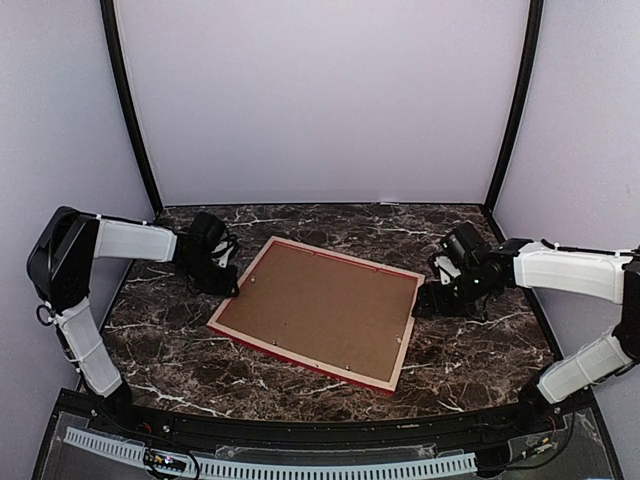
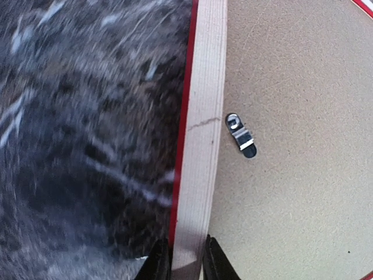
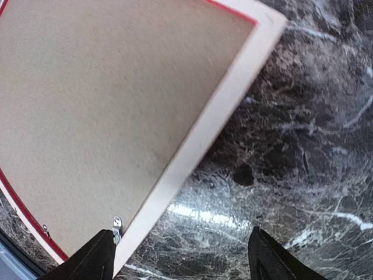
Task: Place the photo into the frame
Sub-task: Rotate the photo frame at the center of the board, then press the fastener onto the backboard.
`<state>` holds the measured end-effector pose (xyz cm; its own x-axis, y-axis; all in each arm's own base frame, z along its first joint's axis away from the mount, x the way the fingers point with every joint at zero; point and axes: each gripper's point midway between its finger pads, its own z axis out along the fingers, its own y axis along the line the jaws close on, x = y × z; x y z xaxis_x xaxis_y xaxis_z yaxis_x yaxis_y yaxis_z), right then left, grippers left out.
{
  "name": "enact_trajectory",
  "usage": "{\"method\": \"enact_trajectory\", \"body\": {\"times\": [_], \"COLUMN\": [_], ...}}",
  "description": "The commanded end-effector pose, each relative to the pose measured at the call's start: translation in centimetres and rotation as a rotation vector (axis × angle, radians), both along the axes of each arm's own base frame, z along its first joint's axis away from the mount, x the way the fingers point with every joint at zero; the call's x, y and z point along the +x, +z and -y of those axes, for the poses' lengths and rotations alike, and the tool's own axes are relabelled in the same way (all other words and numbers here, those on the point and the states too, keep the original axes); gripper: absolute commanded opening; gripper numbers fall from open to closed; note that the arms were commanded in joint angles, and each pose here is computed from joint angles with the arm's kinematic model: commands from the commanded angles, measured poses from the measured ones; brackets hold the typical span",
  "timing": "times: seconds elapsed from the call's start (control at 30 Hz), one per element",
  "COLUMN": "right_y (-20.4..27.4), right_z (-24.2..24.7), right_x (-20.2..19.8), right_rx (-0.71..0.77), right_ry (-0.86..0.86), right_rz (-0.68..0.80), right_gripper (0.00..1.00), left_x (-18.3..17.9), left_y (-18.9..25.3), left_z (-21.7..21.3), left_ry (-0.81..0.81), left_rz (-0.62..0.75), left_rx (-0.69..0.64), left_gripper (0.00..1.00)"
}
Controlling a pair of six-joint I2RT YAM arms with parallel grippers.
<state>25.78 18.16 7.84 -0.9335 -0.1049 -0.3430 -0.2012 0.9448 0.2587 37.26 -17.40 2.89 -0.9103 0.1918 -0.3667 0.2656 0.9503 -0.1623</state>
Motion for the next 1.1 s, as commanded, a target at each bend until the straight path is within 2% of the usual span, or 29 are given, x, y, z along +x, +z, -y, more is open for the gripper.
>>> {"method": "enact_trajectory", "body": {"times": [0.0,0.13,0.3,0.4,0.47,0.6,0.73,0.9,1.07], "right_y": [-1.1,-1.7,-3.1,-3.9,-4.2,-4.3,-4.2,-4.7,-5.2], "right_z": [0.7,0.1,0.8,1.7,2.3,2.6,2.4,2.3,1.9], "right_x": [-0.7,-0.2,0.6,1.3,1.9,3.2,4.4,5.0,5.1], "right_rx": [0.023,0.049,-0.028,-0.098,-0.142,-0.172,-0.168,-0.166,-0.147], "right_ry": [-0.104,-0.109,-0.122,-0.130,-0.134,-0.119,-0.099,-0.078,-0.048], "right_rz": [-0.030,-0.028,-0.030,-0.022,-0.010,0.013,0.026,0.017,0.009], "right_gripper": [0.80,0.80,0.79,0.76,0.74,0.66,0.59,0.50,0.42], "left_x": [-6.4,-10.8,-15.6,-17.2,-17.5,-16.8,-15.3,-12.6,-9.5], "left_y": [-2.2,-2.0,-1.6,-0.7,0.1,1.9,2.8,3.3,3.7], "left_z": [-1.0,-0.1,0.7,0.9,0.9,0.9,1.3,2.1,2.1], "left_ry": [0.152,0.174,0.205,0.234,0.234,0.215,0.171,0.127,0.117], "left_rz": [-0.136,-0.160,-0.180,-0.181,-0.166,-0.102,-0.049,-0.013,0.005], "left_rx": [-0.028,-0.001,-0.016,-0.054,-0.077,-0.091,-0.057,-0.005,-0.033], "left_gripper": [0.12,0.17,0.30,0.36,0.45,0.60,0.71,0.76,0.77]}}
